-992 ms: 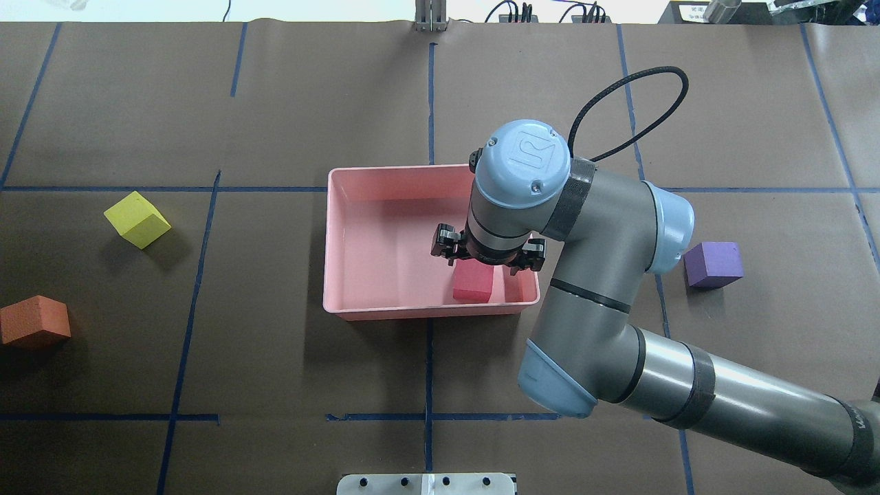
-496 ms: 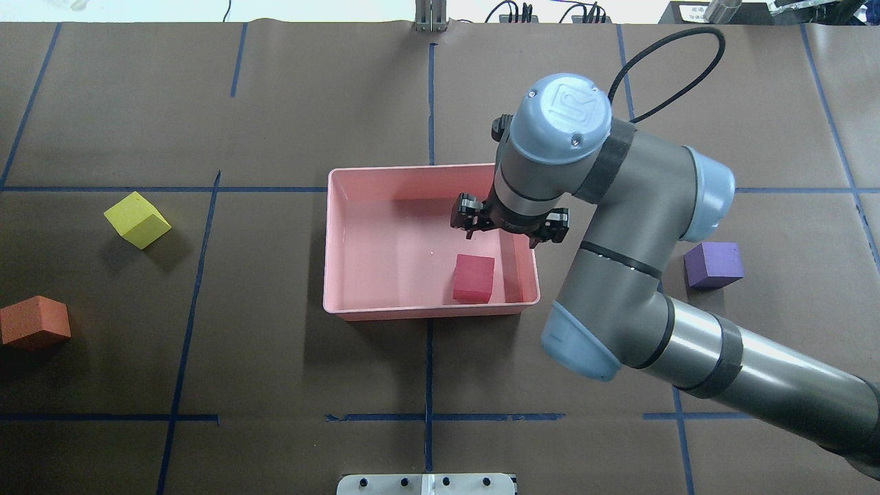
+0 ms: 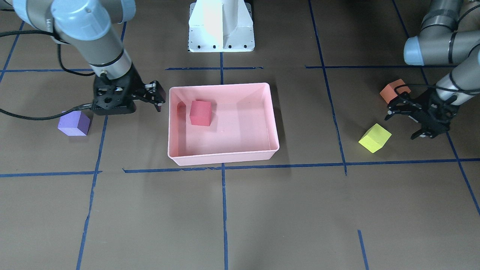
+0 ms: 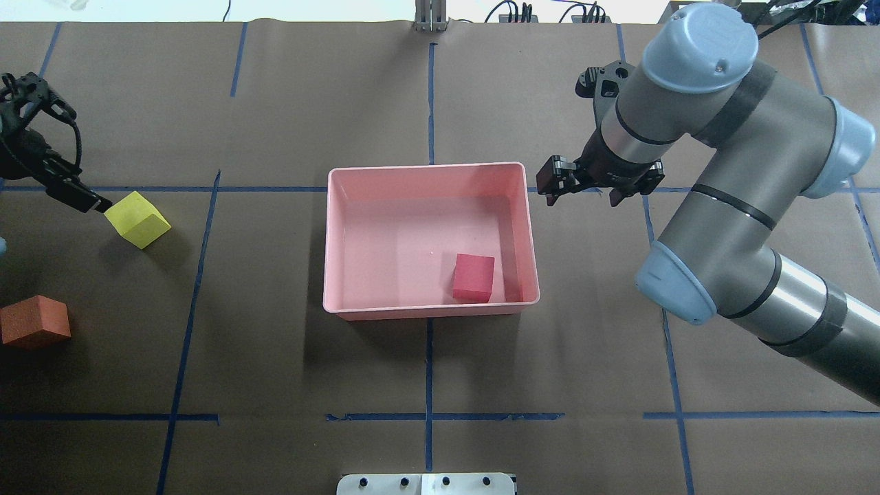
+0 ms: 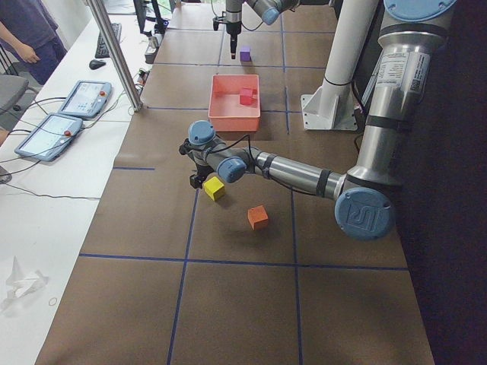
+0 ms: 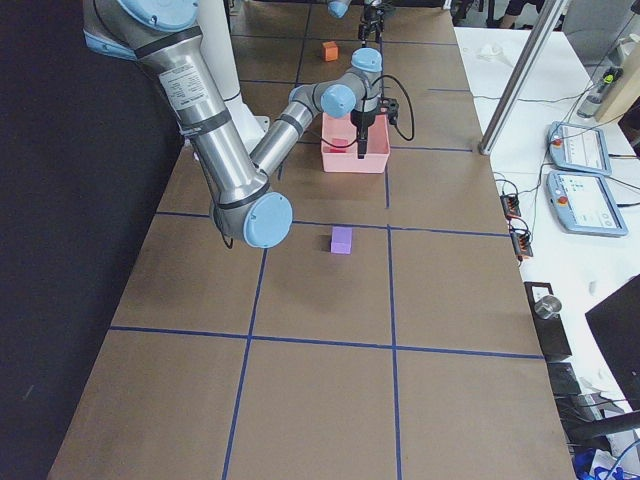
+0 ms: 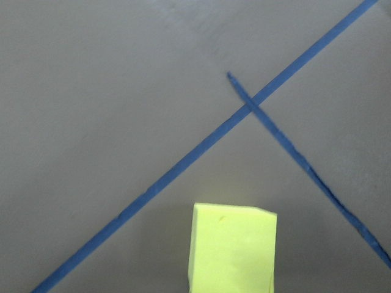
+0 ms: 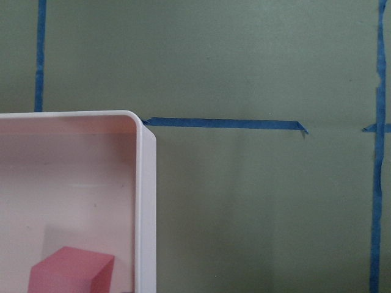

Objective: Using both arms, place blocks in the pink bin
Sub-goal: 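Grasp the yellow cube with the left gripper while the right gripper withdraws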

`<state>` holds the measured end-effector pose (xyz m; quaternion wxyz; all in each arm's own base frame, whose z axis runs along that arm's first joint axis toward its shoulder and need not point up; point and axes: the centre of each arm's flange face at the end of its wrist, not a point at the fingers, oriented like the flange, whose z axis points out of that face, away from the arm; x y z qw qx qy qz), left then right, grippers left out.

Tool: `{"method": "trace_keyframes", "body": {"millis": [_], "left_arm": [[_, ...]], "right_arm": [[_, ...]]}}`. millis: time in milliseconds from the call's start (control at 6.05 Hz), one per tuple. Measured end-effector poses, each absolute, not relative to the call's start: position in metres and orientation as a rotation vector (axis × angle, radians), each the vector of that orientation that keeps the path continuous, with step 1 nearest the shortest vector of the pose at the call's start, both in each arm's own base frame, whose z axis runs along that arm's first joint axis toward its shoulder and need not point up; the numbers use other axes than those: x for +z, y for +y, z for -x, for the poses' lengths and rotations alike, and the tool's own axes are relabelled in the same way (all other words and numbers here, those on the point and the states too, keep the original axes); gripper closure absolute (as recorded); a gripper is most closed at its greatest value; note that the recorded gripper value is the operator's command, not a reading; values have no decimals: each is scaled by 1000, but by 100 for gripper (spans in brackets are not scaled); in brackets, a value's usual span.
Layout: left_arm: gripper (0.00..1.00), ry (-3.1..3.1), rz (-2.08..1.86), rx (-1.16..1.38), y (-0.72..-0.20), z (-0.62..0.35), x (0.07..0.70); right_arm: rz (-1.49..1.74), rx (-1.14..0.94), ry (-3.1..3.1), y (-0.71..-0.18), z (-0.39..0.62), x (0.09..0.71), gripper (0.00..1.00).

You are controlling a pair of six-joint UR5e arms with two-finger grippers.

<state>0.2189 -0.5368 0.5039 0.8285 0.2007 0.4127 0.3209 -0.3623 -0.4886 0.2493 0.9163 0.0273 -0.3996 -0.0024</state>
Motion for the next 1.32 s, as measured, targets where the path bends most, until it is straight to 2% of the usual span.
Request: {"method": "trace_keyframes", "body": {"millis": [992,1158,1323], "left_arm": [[0,850,-352,712,-528,-273,532],[6,853,-330,713,-523,-283,537],[27,852,-311,717,-521,-292,543]], "right_arm": [[-43,-9,-810,-487,350,269,0],[-40,-9,-807,-487,350,272,0],[-39,-8,-805,-487,350,273,0]]}}
